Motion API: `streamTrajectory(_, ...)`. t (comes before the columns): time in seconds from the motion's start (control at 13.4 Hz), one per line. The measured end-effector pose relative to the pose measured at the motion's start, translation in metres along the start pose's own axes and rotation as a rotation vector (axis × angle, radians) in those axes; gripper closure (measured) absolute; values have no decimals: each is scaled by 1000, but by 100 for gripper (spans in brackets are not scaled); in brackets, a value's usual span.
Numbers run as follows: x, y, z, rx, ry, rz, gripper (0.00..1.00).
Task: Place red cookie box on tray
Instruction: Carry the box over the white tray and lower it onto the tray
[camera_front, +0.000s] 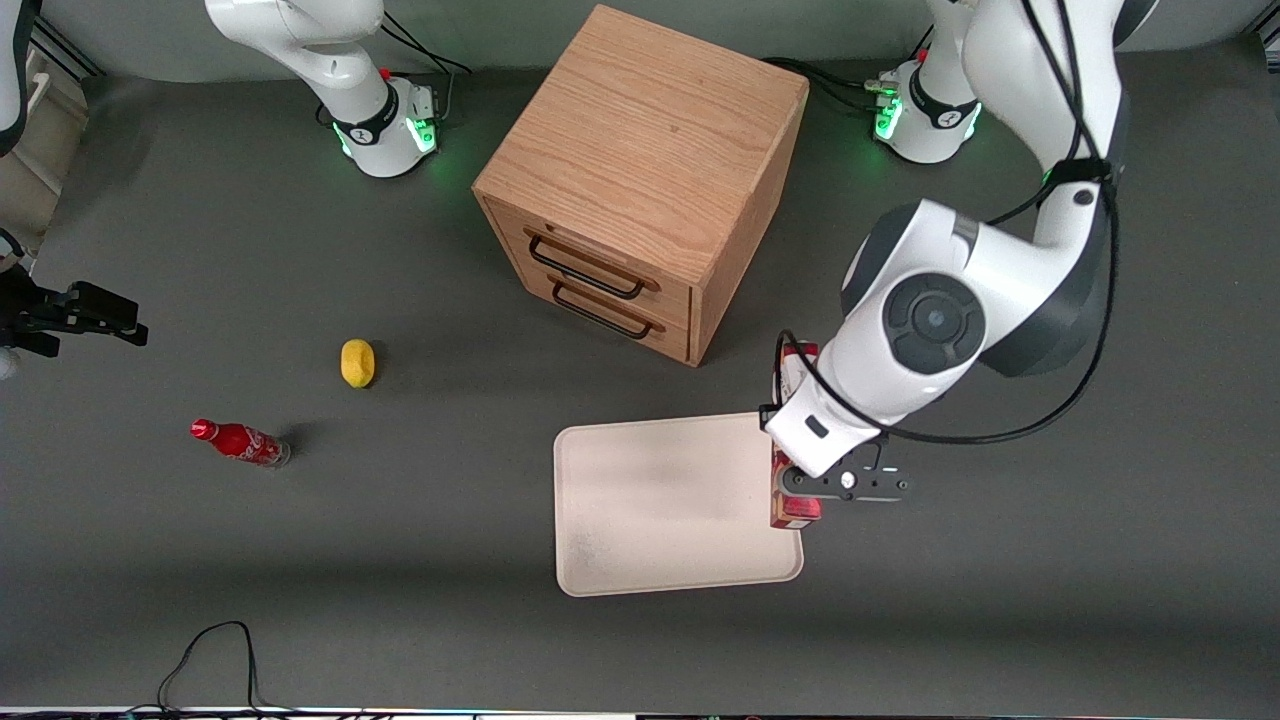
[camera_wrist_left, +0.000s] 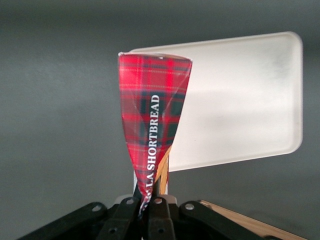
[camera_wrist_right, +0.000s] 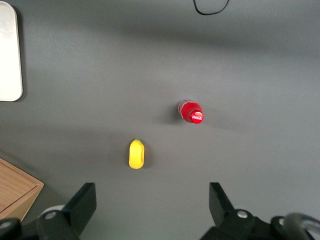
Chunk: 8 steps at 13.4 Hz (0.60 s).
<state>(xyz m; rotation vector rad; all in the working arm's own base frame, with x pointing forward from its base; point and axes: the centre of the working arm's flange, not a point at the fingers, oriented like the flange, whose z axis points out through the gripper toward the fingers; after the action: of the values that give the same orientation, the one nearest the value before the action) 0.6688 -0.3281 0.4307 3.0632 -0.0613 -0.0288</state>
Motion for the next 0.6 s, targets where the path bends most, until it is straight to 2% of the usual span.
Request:
streamTrajectory(0.3,16,0,89,-22,30,-17,96)
streamTrajectory(0.6,18,-3,141,-23,20,-33,96)
